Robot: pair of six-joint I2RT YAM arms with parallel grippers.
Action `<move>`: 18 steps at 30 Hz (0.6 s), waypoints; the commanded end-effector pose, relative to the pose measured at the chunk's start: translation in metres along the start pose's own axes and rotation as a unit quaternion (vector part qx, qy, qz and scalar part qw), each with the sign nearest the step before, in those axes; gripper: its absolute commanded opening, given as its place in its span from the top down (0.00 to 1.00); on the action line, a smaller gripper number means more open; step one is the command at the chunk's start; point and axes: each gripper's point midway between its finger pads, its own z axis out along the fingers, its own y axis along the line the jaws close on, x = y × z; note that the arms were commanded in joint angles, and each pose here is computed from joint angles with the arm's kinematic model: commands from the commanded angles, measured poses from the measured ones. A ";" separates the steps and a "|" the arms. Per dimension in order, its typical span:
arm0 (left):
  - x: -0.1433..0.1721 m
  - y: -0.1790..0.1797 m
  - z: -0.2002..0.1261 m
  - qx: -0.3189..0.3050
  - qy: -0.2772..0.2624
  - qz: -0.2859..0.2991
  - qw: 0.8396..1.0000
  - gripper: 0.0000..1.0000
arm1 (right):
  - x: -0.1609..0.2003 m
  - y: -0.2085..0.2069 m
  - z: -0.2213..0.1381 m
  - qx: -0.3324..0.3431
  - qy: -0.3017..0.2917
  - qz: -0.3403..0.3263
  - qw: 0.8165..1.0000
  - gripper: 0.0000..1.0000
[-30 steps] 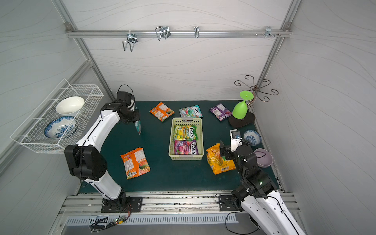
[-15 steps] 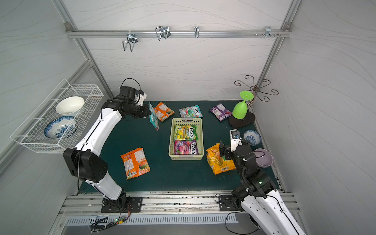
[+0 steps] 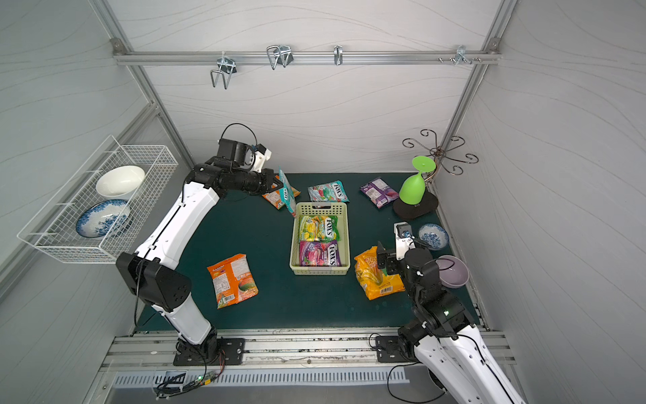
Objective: Put the candies in the basket
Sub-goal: Place the candy in the basket.
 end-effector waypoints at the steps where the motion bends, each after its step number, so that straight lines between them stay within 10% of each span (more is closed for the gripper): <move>1: -0.018 -0.028 0.005 0.035 -0.025 0.036 0.998 1.00 | -0.004 -0.001 0.001 0.002 -0.012 0.004 1.000 0.01; 18: 0.014 -0.003 0.048 -0.027 0.027 0.082 0.996 1.00 | -0.003 -0.003 0.001 0.008 -0.012 0.003 1.000 0.01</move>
